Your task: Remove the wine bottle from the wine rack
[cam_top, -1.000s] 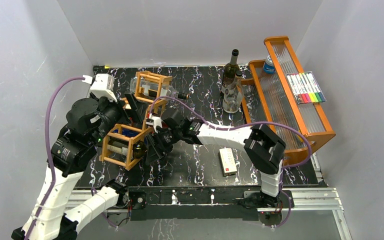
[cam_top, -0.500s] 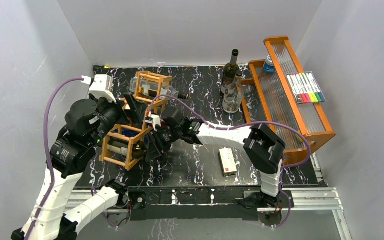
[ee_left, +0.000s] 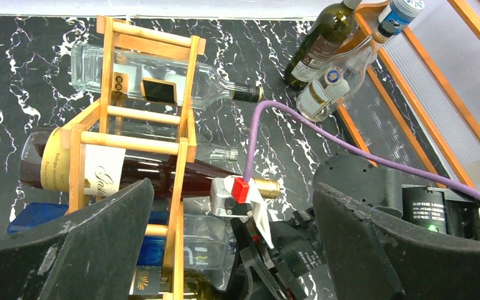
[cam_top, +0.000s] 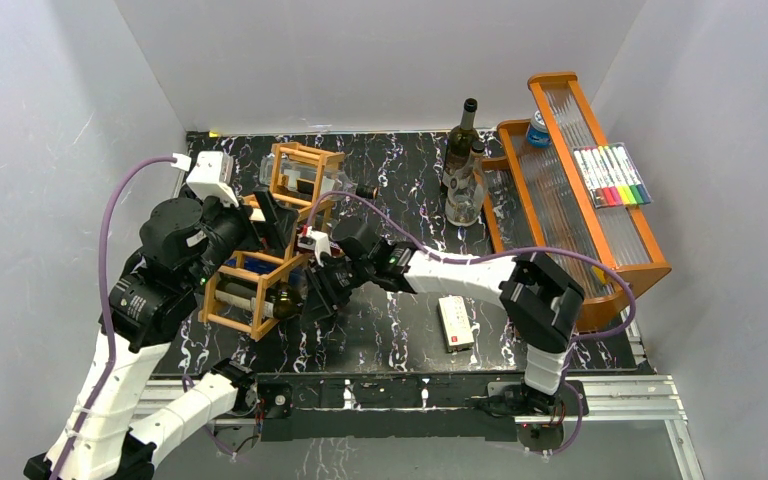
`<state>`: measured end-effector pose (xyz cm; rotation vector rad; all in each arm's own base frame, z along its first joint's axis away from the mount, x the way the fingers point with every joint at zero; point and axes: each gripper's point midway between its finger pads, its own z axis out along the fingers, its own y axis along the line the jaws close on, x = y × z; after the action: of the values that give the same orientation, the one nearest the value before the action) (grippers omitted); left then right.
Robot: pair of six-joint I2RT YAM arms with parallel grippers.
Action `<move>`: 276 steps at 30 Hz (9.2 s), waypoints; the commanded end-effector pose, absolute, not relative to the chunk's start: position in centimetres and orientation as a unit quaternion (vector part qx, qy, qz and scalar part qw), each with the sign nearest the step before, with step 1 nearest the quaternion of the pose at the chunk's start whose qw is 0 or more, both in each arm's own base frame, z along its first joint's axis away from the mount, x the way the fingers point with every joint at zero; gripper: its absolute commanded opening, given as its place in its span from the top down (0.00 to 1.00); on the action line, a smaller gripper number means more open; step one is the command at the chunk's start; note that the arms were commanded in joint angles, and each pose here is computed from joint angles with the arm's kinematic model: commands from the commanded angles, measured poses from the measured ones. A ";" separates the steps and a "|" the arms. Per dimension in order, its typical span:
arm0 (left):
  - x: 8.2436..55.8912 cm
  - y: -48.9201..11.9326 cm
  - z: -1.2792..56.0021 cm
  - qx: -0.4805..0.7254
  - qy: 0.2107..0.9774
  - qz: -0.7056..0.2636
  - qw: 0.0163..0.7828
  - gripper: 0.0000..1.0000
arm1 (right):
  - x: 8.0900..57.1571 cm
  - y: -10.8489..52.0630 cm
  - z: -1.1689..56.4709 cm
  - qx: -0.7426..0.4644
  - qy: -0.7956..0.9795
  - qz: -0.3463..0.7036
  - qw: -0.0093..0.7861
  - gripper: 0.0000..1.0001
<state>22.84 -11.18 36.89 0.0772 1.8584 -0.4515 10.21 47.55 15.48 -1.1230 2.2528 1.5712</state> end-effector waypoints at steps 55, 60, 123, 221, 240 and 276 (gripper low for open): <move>24.8 -14.9 36.4 0.106 0.798 -0.225 0.548 0.02 | 8.3 27.7 24.1 -0.330 0.704 0.627 0.048 1.00; 23.9 -18.9 38.1 0.223 0.762 -0.296 0.531 0.02 | 8.5 26.6 25.9 -0.318 0.710 0.624 0.072 1.00; 17.8 -29.1 26.8 0.717 0.519 -0.139 0.445 0.66 | 10.5 27.3 30.8 -0.308 0.717 0.623 0.062 0.75; 19.9 -28.2 33.2 0.303 0.731 -0.297 0.534 0.02 | 34.6 12.8 35.5 0.026 0.690 0.073 0.719 1.00; 19.9 -25.7 34.1 0.292 0.733 -0.263 0.555 0.02 | 40.1 11.1 31.3 0.087 0.669 0.035 0.737 1.00; 19.4 -24.1 34.4 0.269 0.731 -0.266 0.568 0.02 | 30.4 19.4 33.3 -0.180 0.762 0.243 0.572 0.02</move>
<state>19.26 -24.89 33.77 0.6615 1.7374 -0.6420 32.94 15.49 32.36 -0.1793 1.7403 0.3647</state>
